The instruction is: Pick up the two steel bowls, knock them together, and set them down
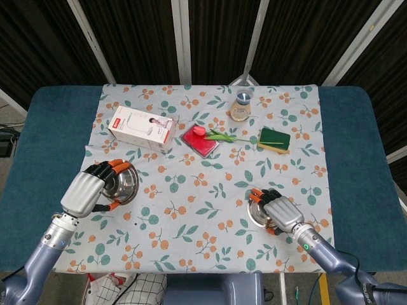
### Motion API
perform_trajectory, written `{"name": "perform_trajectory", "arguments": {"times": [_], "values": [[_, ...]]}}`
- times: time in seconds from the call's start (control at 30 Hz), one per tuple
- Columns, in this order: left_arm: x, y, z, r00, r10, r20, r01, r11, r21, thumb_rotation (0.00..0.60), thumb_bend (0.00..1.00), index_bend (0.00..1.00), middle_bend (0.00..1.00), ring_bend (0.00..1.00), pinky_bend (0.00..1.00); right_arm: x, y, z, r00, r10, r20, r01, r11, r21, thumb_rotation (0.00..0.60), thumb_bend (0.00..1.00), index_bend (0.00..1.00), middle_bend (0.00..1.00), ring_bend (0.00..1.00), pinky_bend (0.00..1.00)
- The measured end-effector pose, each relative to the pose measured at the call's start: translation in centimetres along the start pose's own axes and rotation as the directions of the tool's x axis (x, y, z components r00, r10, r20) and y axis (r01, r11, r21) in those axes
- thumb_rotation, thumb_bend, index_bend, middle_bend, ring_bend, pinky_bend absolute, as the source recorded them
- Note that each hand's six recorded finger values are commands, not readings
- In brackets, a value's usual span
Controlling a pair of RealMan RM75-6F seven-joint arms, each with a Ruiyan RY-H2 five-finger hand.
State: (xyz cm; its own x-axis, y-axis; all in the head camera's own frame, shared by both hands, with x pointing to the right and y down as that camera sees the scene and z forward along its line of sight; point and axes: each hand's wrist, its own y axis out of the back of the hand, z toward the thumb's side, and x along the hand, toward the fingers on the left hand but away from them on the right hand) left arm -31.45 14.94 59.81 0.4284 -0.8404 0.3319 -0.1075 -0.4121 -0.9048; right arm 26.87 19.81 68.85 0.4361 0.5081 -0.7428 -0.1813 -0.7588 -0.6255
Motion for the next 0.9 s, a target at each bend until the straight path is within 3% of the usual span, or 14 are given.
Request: {"name": "perform_trajectory", "arguments": {"times": [0.17,0.27,0.37,0.47,0.53,0.73,0.9], "values": [[0.0,-0.1,-0.2,1.000,-0.003,-0.007,0.003,1.000,0.009,0.600,0.46,0.43,0.59,0.48,0.74,-0.2,-0.1,-0.5,1.000,0.006,0.017,-0.006,1.000,0.002,0.600,0.28,0.00,0.00,0.00,0.16],[0.0,-0.1,-0.1,1.000,-0.003,-0.010,0.003,1.000,0.012,0.600,0.46,0.43,0.59,0.48,0.74,-0.2,0.0,-1.0,1.000,0.011,0.029,-0.011,1.000,-0.001,0.600,0.28,0.00,0.00,0.00,0.22],[0.1,-0.2,0.0,1.000,-0.006,-0.010,0.007,1.000,0.014,0.600,0.46,0.43,0.59,0.48,0.74,-0.3,0.0,-1.2,0.999,0.014,0.032,-0.014,1.000,-0.004,0.600,0.28,0.00,0.01,0.09,0.39],[0.2,-0.4,0.2,1.000,-0.014,-0.008,0.014,1.000,0.017,0.600,0.46,0.43,0.59,0.48,0.74,-0.3,0.0,-1.4,0.999,0.017,0.033,-0.017,1.000,-0.006,0.600,0.28,0.01,0.11,0.24,0.55],[0.3,-0.5,0.3,1.000,-0.017,-0.007,0.017,1.000,0.019,0.600,0.46,0.43,0.59,0.48,0.74,-0.3,0.1,-1.4,0.999,0.014,0.035,-0.014,1.000,-0.008,0.600,0.28,0.12,0.25,0.35,0.66],[0.6,-0.6,0.4,1.000,-0.021,-0.008,0.021,1.000,0.021,0.600,0.46,0.43,0.59,0.48,0.74,-0.2,-0.1,-1.5,0.999,0.026,0.037,-0.026,1.000,-0.007,0.600,0.28,0.62,0.61,0.70,0.91],[0.6,-0.8,0.3,1.000,-0.025,-0.012,0.025,0.999,0.020,0.600,0.47,0.43,0.59,0.48,0.74,-0.2,-0.1,-1.4,0.999,0.029,0.031,-0.029,1.000,-0.009,0.600,0.35,0.84,0.74,0.83,1.00]]}}
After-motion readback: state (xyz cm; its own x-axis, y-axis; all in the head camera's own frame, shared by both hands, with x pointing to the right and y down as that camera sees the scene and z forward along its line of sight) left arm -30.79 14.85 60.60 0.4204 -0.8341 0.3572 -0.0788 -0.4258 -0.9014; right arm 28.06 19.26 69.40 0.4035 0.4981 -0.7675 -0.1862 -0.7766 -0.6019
